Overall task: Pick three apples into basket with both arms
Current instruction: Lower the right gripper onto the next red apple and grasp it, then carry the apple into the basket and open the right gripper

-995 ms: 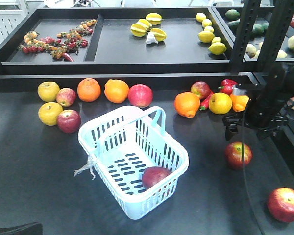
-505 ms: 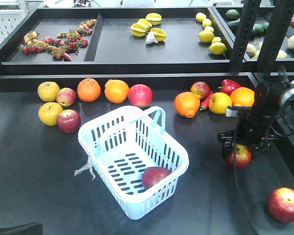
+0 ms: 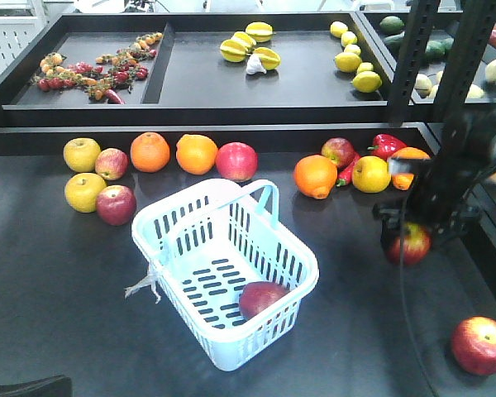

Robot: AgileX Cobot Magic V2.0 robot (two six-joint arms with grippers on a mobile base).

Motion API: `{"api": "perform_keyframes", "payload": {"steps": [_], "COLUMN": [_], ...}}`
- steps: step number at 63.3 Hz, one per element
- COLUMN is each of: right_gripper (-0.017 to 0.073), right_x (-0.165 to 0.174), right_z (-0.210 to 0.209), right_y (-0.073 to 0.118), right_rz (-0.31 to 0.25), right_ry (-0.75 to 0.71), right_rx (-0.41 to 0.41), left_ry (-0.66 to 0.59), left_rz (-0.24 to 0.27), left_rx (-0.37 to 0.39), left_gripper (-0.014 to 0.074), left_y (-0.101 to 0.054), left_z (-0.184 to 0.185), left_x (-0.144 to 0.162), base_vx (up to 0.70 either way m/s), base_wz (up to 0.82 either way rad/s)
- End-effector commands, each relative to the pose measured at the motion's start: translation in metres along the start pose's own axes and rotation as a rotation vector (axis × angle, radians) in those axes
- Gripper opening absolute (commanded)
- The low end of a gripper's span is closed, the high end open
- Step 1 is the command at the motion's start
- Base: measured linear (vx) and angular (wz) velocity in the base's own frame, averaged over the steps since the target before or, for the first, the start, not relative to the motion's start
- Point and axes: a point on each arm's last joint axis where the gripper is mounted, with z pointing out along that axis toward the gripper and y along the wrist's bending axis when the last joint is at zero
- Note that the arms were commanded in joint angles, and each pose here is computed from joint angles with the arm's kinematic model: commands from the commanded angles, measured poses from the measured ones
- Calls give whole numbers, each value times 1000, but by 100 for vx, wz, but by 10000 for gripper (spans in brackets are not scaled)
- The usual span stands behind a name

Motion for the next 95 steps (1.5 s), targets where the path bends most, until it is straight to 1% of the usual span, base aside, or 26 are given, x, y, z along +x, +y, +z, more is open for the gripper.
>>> {"api": "perform_keyframes", "payload": {"steps": [1, 5, 12, 18, 23, 27, 31, 39, 43, 50, 56, 63, 69, 73, 77, 82, 95], "right_gripper": [35, 28, 31, 34, 34, 36, 36, 39, 40, 40, 41, 44, 54, 81, 121, 204, 527], "right_x": [7, 13, 25, 36, 47, 59, 70, 92, 99, 108, 108, 105, 100, 95, 90, 86, 81], "right_z": [-66, -81, -113, -137, -147, -152, -150, -149, -150, -149, -143, -129, -112, -99, -87, -76, -70], "right_y": [8, 12, 24, 34, 43, 51, 62, 94, 110, 143, 166, 186, 198, 203, 204, 204, 205], "right_rz": [-34, -41, -76, -76, -94, -115, -138, -228, -257, -308, -356, -386, -399, -401, -396, -399, -401], "right_ry": [-115, -122, -160, -215, -234, -233, -213, -226, -271, -329, -363, -369, -349, -334, -317, -300, -329], "right_rx": [-17, -40, -120, -184, -229, -240, -254, -279, -302, -365, -375, -384, -382, -377, -370, -364, -354], "left_ry": [-74, -74, -74, -74, -74, -74, -72, -72, -72, -72, -72, -72, -72, -72, -72, -72, -72], "left_rz": [-4, -4, -4, -4, -4, -4, -4, -5, -5, -5, -5, -5, -5, -5, -5, -5, -5], "left_rx": [-2, -2, -2, -2, -2, -2, -1, -1, -1, -1, -1, -1, -1, -1, -1, -1, -1], "left_gripper": [-6, -6, -6, -6, -6, -6, -6, -6, -6, -6, -6, -6, -6, -6, -6, -6, -6], "left_y": [-2, -2, -2, -2, -2, -2, -3, -3, -3, -3, -3, -3, -3, -3, -3, -3, -3], "left_z": [-3, -3, -3, -3, -3, -3, -3, -3, -3, -3, -3, -3, -3, -3, -3, -3, -3], "left_x": [-13, -13, -13, -13, -13, -13, -13, -13, -13, -13, -13, -13, -13, -13, -13, -13, -13], "base_vx": [0, 0, 0, 0, 0, 0, 0, 0, 0, 0, 0, 0, 0, 0, 0, 0, 0], "base_wz": [0, 0, 0, 0, 0, 0, 0, 0, 0, 0, 0, 0, 0, 0, 0, 0, 0]}}
